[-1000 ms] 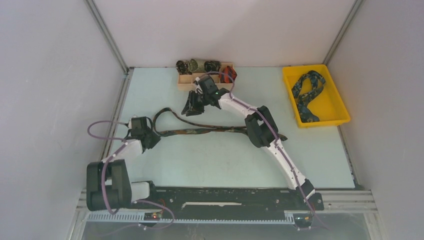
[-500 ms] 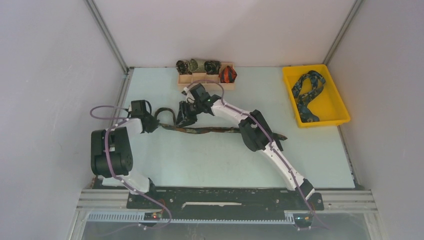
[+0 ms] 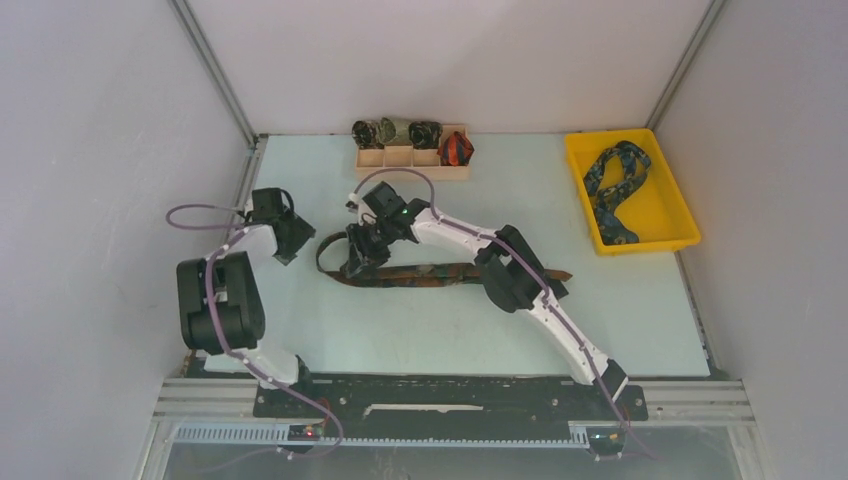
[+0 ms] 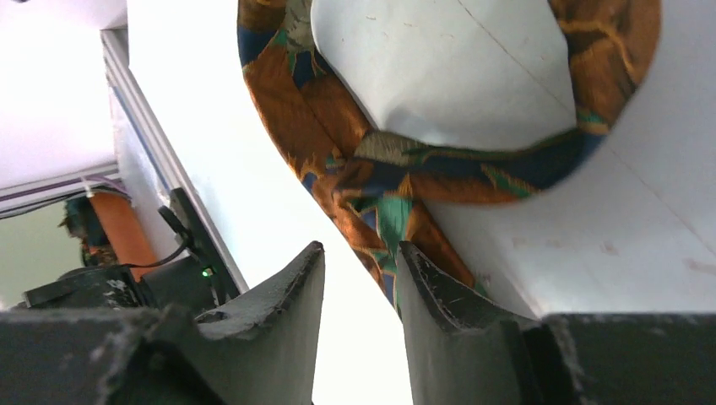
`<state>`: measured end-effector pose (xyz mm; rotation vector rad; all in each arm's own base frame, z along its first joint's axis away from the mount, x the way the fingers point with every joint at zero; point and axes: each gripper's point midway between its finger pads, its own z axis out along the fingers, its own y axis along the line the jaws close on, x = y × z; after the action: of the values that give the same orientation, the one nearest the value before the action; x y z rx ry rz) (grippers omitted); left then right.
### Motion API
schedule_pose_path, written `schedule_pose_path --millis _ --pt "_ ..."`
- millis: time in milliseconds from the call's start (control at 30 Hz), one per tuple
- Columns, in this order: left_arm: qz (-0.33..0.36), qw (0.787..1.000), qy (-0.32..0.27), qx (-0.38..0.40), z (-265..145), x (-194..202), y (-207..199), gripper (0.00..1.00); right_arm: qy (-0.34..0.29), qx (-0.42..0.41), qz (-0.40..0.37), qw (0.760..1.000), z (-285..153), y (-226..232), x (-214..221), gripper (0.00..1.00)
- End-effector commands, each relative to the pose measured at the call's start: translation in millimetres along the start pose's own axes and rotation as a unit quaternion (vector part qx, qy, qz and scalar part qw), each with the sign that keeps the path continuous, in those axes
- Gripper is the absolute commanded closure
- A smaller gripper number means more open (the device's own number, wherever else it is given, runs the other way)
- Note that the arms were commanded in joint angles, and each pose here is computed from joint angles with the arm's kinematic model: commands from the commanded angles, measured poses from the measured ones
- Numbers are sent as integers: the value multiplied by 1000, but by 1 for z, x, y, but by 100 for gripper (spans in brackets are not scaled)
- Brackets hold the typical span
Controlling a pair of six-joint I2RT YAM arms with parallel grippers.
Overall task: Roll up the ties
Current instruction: Flatten out the tie at the center of the board.
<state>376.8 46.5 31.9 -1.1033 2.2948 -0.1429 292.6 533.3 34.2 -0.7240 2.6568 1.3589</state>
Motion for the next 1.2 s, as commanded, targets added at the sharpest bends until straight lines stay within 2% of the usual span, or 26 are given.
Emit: schedule_pose_path --millis 0,67,100,133,267,400,533,633,733,967,1167 --pt "-16 998 -51 -16 -46 -16 9 24 -50 49 -77 995 -50 28 -19 59" --pt "-9 997 -75 -23 -63 -17 17 8 -61 72 -89 992 -62 28 -18 58" --pt "0 996 -87 -21 -71 -18 18 2 -72 81 -99 989 -73 34 -18 58" --pt "7 995 -101 -18 -80 -19 19 1 -80 90 -104 987 -80 34 -16 58" --pt "52 990 -134 9 -107 -20 5 0 -130 142 -89 977 -117 20 -14 58" --pt "131 983 -125 20 -120 -5 -30 4 -173 178 -38 968 -155 -7 -2 59" --pt "219 969 -113 5 -114 10 -66 5 -205 224 -10 953 -184 -44 15 60" --pt "255 963 -84 -35 -99 14 -79 4 -202 236 14 950 -191 -65 27 62" --pt "250 965 -58 -59 -82 18 -88 8 -198 235 36 951 -191 -81 39 64" --pt "203 974 -39 -87 -55 33 -96 13 -179 245 62 951 -182 -104 52 65" --pt "180 979 -29 -95 -48 47 -98 17 -166 254 83 949 -176 -120 58 66"
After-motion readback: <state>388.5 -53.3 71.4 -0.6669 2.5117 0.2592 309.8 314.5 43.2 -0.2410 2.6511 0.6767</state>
